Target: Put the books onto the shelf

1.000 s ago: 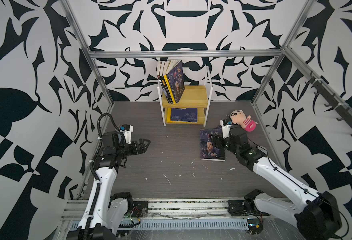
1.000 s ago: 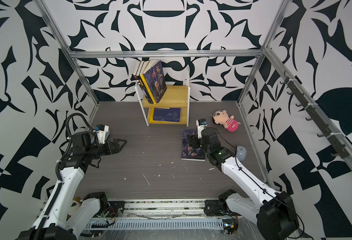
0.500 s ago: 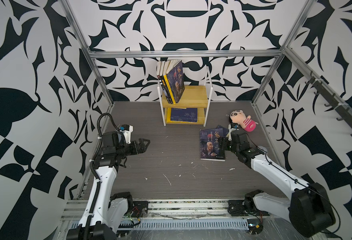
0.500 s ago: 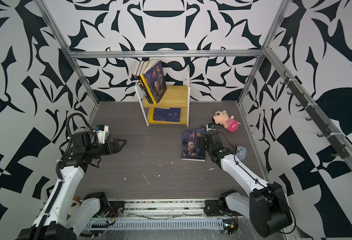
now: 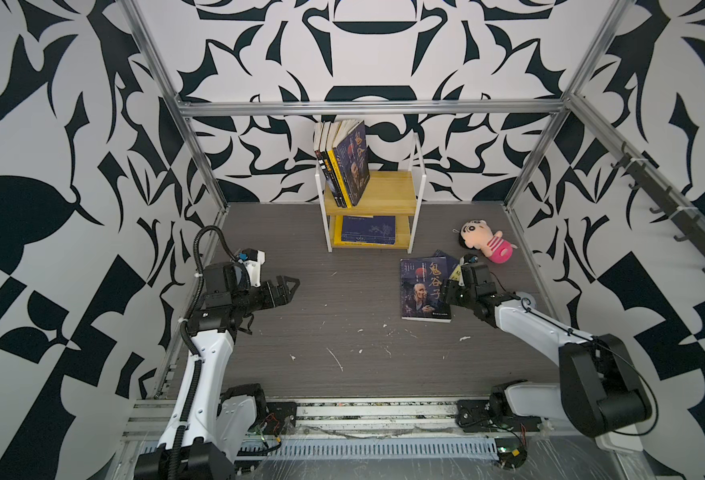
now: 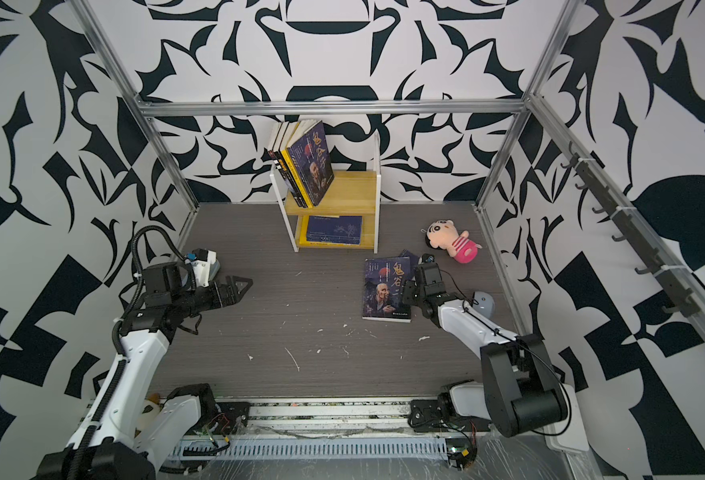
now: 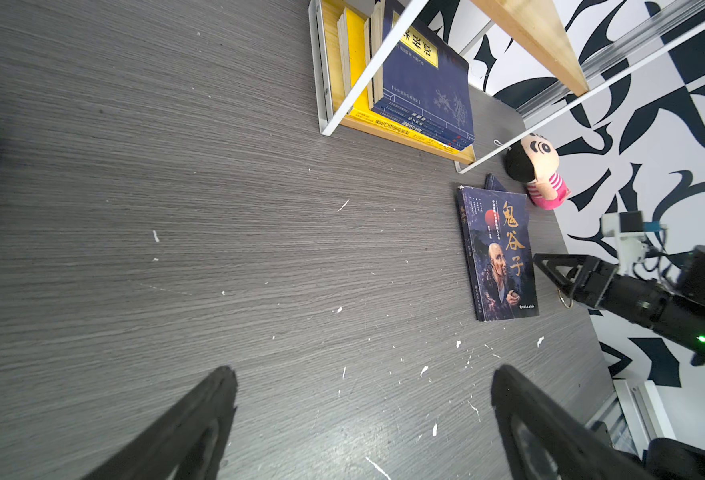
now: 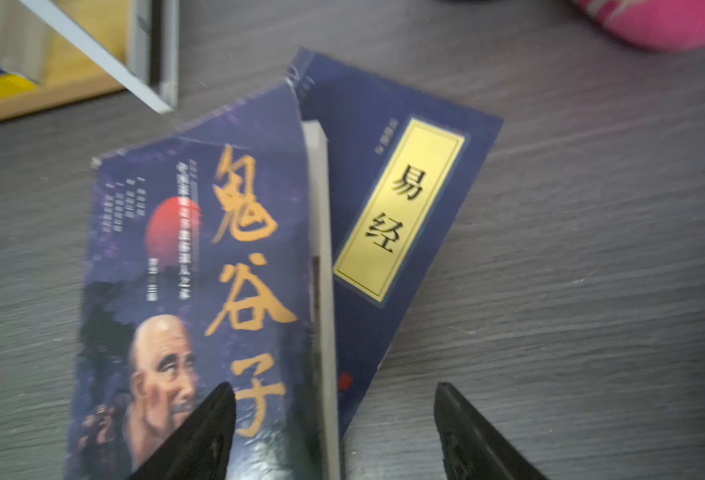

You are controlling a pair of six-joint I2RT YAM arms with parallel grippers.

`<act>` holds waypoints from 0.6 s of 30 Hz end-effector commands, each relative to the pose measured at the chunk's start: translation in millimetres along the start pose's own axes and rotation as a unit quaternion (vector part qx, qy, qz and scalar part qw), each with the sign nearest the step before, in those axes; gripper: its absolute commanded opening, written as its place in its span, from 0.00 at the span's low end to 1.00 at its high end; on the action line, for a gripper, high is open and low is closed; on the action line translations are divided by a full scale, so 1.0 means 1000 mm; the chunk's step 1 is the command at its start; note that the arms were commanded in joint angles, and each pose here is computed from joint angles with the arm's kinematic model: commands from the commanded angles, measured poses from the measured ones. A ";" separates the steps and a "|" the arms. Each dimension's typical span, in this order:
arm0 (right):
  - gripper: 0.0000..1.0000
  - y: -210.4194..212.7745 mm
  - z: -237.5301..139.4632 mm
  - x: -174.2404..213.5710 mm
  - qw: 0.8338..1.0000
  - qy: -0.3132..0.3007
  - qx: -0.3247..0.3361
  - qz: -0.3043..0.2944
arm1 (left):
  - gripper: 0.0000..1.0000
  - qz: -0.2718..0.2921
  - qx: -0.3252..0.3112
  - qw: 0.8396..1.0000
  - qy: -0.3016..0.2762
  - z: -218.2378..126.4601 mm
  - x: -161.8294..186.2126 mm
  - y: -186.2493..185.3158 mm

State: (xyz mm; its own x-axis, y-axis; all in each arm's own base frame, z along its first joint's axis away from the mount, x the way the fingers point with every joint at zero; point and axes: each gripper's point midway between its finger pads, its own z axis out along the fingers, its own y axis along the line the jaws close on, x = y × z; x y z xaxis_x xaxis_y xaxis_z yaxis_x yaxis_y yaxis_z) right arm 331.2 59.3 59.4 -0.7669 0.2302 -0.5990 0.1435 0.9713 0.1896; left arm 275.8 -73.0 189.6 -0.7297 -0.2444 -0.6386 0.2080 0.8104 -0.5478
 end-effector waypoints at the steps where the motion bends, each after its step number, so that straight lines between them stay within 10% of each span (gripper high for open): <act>1: 0.78 0.015 0.002 -0.024 0.999 -0.027 -0.026 0.001 | 1.00 -0.008 0.010 1.000 -0.002 0.001 0.000 -0.001; 18: 0.67 0.051 0.026 0.010 0.994 0.050 -0.100 -0.015 | 0.99 -0.017 0.015 1.000 -0.001 0.002 0.001 0.000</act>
State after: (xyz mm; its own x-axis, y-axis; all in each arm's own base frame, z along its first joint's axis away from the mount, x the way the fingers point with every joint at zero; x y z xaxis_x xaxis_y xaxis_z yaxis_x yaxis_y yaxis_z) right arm 342.2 96.9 36.6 -0.8308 0.1944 -0.5215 0.0423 0.9564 0.2891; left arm 278.1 -72.5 190.5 -0.7313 -0.2686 -0.6269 0.1979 0.7960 -0.5720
